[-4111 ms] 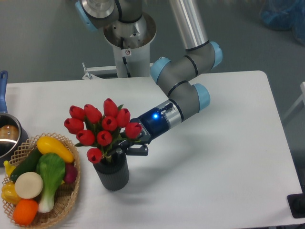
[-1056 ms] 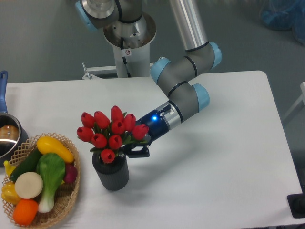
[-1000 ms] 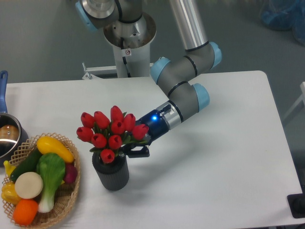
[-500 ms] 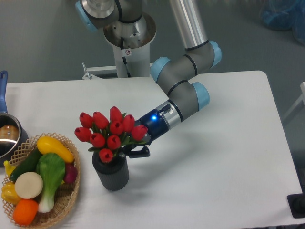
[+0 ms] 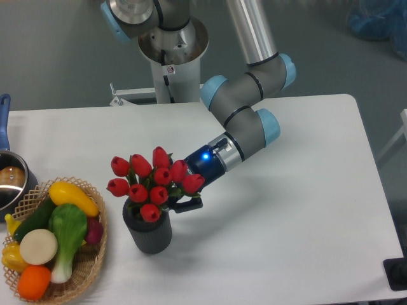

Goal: Insert the flowers into the vase
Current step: 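Push the tulip bunch further down into the vase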

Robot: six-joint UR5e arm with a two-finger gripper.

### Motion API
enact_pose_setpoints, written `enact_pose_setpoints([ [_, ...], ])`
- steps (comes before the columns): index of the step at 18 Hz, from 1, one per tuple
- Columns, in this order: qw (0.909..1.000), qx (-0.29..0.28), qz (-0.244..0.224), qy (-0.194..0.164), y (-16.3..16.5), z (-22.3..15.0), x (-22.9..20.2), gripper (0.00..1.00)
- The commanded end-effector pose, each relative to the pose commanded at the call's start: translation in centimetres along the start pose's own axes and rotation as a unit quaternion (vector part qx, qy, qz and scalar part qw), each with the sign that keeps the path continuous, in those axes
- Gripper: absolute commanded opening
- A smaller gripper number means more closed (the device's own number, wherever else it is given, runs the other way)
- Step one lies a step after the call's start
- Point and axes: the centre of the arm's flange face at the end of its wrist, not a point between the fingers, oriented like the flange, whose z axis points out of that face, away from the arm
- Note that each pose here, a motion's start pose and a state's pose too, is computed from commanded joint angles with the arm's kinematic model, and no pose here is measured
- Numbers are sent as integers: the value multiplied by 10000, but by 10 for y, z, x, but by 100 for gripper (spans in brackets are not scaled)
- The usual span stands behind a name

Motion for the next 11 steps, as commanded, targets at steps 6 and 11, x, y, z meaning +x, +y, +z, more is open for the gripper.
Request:
enact_pose_setpoints([
  [6,10000,0,30,-3,-3,0,0,69],
  [11,10000,-8,38,-2,-3,0,0,77],
])
